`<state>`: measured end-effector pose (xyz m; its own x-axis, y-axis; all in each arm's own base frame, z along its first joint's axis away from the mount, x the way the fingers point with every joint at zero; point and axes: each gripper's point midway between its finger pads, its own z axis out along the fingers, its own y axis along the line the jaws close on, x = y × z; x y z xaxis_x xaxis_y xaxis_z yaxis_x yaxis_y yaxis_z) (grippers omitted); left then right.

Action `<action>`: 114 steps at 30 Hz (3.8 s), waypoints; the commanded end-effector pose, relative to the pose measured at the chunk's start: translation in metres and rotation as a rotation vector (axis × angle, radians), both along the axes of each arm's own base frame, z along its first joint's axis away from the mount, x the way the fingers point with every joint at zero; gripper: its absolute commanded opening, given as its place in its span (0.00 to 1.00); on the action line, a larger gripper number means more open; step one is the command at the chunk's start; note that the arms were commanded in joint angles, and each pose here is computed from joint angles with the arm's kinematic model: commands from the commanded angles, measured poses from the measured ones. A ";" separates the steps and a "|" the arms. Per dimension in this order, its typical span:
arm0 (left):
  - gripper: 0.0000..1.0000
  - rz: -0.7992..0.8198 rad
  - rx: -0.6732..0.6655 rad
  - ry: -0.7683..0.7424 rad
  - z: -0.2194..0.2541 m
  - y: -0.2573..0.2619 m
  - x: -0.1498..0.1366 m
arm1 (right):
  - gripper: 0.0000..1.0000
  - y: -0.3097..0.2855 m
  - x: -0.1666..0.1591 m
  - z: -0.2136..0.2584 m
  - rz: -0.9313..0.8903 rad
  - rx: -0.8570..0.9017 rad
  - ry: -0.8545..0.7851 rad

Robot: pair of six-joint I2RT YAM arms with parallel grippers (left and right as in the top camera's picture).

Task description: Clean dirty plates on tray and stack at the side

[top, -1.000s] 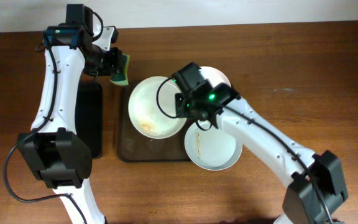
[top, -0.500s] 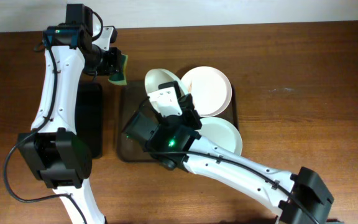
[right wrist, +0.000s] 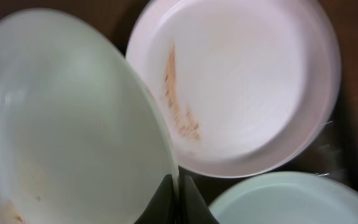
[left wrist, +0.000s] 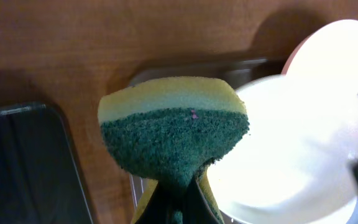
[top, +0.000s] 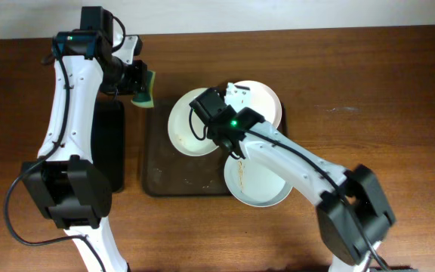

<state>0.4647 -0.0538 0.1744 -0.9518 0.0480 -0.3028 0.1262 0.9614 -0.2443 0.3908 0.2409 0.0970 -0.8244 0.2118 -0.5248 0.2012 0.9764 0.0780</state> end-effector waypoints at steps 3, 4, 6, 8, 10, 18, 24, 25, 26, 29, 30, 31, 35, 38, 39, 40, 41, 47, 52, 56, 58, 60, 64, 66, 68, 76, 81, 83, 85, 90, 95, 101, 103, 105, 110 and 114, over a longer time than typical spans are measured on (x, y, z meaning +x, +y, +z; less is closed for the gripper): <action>0.01 -0.029 0.001 0.124 -0.024 -0.017 -0.029 | 0.04 0.026 0.003 -0.054 0.026 0.070 0.084; 0.01 -0.031 -0.006 0.149 -0.030 -0.021 -0.034 | 0.04 0.027 0.004 -0.058 0.026 0.069 0.086; 0.01 -0.061 0.001 0.228 -0.052 -0.034 -0.053 | 0.04 0.034 0.010 -0.060 0.024 0.100 0.064; 0.01 -0.007 0.030 0.324 -0.082 -0.036 -0.073 | 0.04 0.035 0.010 -0.064 0.017 0.105 0.069; 0.01 0.054 0.024 0.350 -0.108 -0.038 -0.078 | 0.04 0.036 0.010 -0.064 0.019 0.109 0.071; 0.01 -0.002 0.040 0.295 -0.196 -0.068 -0.104 | 0.04 0.037 0.009 -0.064 0.023 0.113 0.076; 0.01 0.073 0.334 -0.009 -0.206 -0.032 -0.049 | 0.04 0.037 0.007 -0.067 0.028 0.111 0.088; 0.01 0.086 0.336 -0.062 -0.202 -0.032 -0.037 | 0.04 0.039 0.005 -0.073 0.035 0.119 0.110; 0.01 0.091 0.327 -0.088 -0.199 -0.034 -0.031 | 0.04 0.041 0.002 -0.080 0.041 0.123 0.129; 0.01 0.127 0.341 -0.194 -0.161 -0.030 -0.010 | 0.04 0.044 -0.002 -0.086 0.052 0.139 0.158; 0.01 0.153 0.362 -0.246 -0.141 -0.026 -0.002 | 0.04 0.046 -0.003 -0.087 0.056 0.145 0.165; 0.01 0.179 0.381 -0.297 -0.122 -0.021 0.006 | 0.04 0.047 -0.004 -0.088 0.059 0.151 0.173; 0.01 0.261 0.381 -0.485 -0.061 -0.014 0.028 | 0.04 0.047 -0.005 -0.089 0.061 0.154 0.176; 0.01 0.176 0.332 -0.342 -0.081 -0.026 0.001 | 0.04 0.047 -0.005 -0.089 0.061 0.154 0.177; 0.01 0.157 0.310 -0.315 -0.079 -0.029 -0.006 | 0.04 0.047 -0.005 -0.089 0.062 0.153 0.177; 0.01 0.136 0.279 -0.288 -0.071 -0.034 -0.016 | 0.04 0.048 -0.005 -0.086 0.073 0.152 0.183; 0.01 0.127 0.233 -0.263 -0.058 -0.035 -0.023 | 0.04 0.050 -0.005 -0.070 0.130 0.152 0.184; 0.01 0.316 -0.063 -0.138 -0.036 0.009 -0.034 | 0.04 -0.003 -0.007 0.056 0.192 -0.077 -0.049; 0.01 0.320 -0.064 -0.142 -0.035 0.011 -0.033 | 0.04 -0.005 -0.033 0.132 0.195 -0.576 -0.389; 0.01 0.320 -0.062 -0.136 -0.036 0.011 -0.034 | 0.19 0.015 -0.030 0.081 0.233 -0.139 -0.131; 0.01 0.320 -0.062 -0.134 -0.037 0.011 -0.034 | 0.37 0.002 -0.010 0.056 0.220 0.094 0.031; 0.01 0.320 -0.062 -0.133 -0.037 0.011 -0.034 | 0.41 -0.017 0.005 0.021 0.179 0.205 0.166; 0.01 0.320 -0.062 -0.133 -0.037 0.011 -0.034 | 0.37 -0.001 -0.008 -0.047 0.230 0.276 0.375; 0.01 0.320 -0.062 -0.132 -0.037 0.011 -0.035 | 0.35 0.005 -0.014 -0.061 0.241 0.263 0.406; 0.01 0.320 -0.062 -0.132 -0.037 0.011 -0.035 | 0.34 0.005 -0.013 -0.066 0.228 0.254 0.404; 0.01 0.320 -0.061 -0.132 -0.037 0.011 -0.035 | 0.12 0.028 -0.013 -0.118 0.150 0.276 0.438; 0.01 0.320 -0.061 -0.132 -0.037 0.011 -0.035 | 0.04 0.041 -0.019 -0.085 0.248 0.324 0.459; 0.01 0.323 -0.054 -0.134 -0.037 0.012 -0.034 | 0.04 0.020 -0.008 -0.022 0.258 0.174 0.317; 0.01 0.331 -0.038 -0.138 -0.038 0.015 -0.034 | 0.04 -0.015 -0.003 0.042 0.189 -0.031 0.128; 0.01 0.336 -0.028 -0.147 -0.037 0.017 -0.032 | 0.04 -0.024 -0.022 0.112 0.136 -0.523 -0.213; 0.01 0.345 -0.010 -0.150 -0.038 0.021 -0.032 | 0.04 -0.003 -0.049 0.186 0.058 -0.823 -0.586; 0.01 0.345 -0.010 -0.151 -0.038 0.021 -0.032 | 0.04 -0.009 -0.043 0.148 0.122 -0.546 -0.354; 0.01 0.345 -0.010 -0.151 -0.038 0.021 -0.032 | 0.04 -0.038 -0.035 0.151 0.093 -0.296 -0.221; 0.01 0.346 -0.009 -0.151 -0.038 0.021 -0.032 | 0.04 -0.099 -0.021 0.159 0.013 -0.026 -0.087; 0.01 0.346 -0.009 -0.152 -0.037 0.021 -0.032 | 0.04 -0.271 -0.009 0.144 -0.350 0.186 0.034; 0.01 0.351 0.001 -0.153 -0.038 0.023 -0.031 | 0.04 -0.386 -0.050 0.064 -0.664 0.176 0.175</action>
